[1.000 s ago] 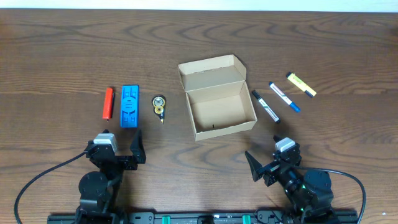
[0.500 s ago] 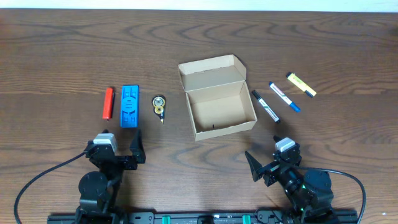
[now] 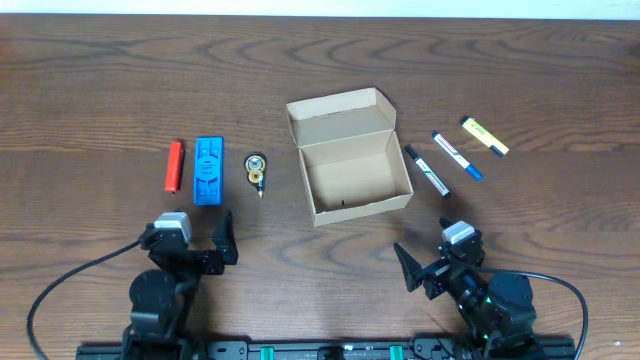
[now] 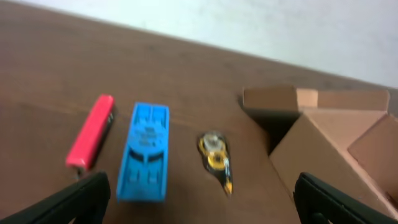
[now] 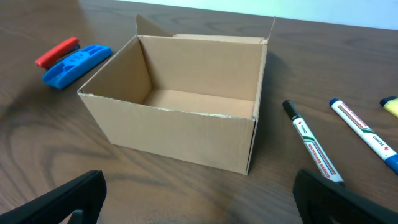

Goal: Pack container
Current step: 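Move the left gripper over the blue whiteboard duster and lower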

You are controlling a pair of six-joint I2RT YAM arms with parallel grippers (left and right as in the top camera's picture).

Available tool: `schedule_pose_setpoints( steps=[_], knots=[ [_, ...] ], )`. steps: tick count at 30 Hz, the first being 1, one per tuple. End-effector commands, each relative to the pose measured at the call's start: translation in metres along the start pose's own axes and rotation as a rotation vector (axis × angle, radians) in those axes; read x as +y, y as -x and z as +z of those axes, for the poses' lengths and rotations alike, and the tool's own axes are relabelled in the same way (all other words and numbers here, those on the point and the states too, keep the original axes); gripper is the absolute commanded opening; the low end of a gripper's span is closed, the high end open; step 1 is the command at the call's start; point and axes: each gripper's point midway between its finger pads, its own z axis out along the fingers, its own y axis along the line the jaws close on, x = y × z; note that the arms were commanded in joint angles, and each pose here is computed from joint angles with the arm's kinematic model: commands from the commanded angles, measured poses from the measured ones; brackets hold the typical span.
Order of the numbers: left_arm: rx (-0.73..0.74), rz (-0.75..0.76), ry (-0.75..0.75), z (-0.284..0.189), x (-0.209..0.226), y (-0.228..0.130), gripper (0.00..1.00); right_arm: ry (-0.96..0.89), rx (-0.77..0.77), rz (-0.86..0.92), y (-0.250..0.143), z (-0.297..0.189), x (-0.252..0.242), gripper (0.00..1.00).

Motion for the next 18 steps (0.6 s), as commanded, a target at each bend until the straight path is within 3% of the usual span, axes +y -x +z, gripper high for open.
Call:
schedule_pose_setpoints(
  steps=[1, 11, 18],
  knots=[
    [0.052, -0.016, 0.02, -0.001, 0.0, 0.004, 0.96, 0.023, 0.001, -0.015, -0.001, 0.001, 0.005, 0.99],
    [0.184, 0.138, 0.254, 0.021, 0.029, 0.036, 0.95, 0.023, 0.001, -0.015, -0.001, 0.001, 0.005, 0.99],
    [0.361, 0.182, 0.308, 0.052, 0.038, 0.022, 0.95, 0.023, 0.001, -0.015, -0.001, 0.001, 0.005, 0.99]
  ],
)
